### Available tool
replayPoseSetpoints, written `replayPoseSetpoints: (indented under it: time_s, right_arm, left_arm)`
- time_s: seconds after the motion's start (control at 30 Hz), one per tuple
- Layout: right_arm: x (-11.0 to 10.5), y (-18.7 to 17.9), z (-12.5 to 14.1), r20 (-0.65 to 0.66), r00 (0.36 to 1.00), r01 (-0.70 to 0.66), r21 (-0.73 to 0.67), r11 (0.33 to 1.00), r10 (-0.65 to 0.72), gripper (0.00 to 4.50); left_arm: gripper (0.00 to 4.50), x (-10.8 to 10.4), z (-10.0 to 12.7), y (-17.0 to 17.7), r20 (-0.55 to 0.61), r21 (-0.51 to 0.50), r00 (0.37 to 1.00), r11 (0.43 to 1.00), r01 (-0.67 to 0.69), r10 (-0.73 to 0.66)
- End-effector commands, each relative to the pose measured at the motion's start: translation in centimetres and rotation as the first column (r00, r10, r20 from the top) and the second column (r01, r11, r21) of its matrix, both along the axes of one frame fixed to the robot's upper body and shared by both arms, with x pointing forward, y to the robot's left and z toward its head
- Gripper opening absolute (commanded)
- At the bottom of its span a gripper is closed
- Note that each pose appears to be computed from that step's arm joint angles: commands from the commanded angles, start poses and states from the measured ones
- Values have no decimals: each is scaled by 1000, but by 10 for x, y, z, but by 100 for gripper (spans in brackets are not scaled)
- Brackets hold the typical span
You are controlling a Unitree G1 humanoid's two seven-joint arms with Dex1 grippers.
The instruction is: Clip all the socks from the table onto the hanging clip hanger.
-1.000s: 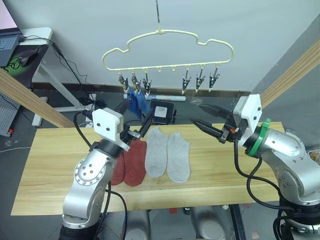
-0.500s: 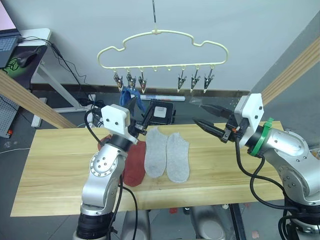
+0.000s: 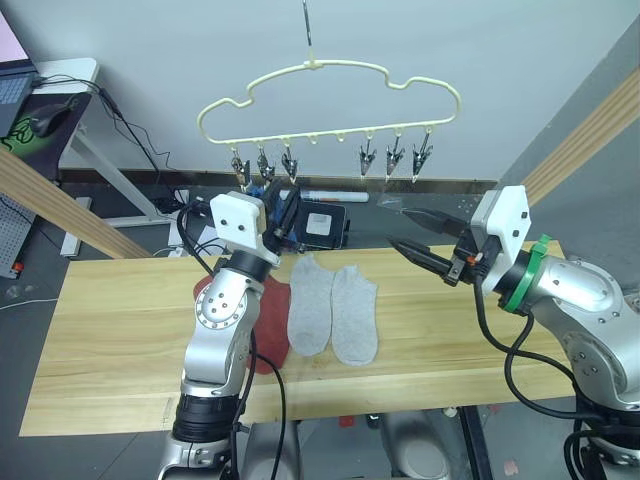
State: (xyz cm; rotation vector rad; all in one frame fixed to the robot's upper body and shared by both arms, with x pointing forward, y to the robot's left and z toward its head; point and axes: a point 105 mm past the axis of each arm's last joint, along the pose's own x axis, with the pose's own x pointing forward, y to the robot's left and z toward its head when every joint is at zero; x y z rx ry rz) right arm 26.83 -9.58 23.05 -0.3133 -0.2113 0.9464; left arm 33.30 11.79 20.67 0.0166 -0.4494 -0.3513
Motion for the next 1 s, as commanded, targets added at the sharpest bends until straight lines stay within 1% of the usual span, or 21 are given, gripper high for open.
replayPoseSetpoints:
  time_s: [0.03,0.63,1.0]
  right_arm:
    - [-9,3,11,55,998,-19,0,1000,19,216]
    - [-6,2,10,58,998,-4,-7,1000,5,216]
    - [-5,3,9,62,998,-3,-6,1000,4,216]
  left_arm:
    - [139,-1,12,-2,53,-3,999,1000,-1,1]
    - [139,16,22,6,71,-14,997,1000,-15,16]
    - [139,17,26,7,85,-9,996,1000,-17,18]
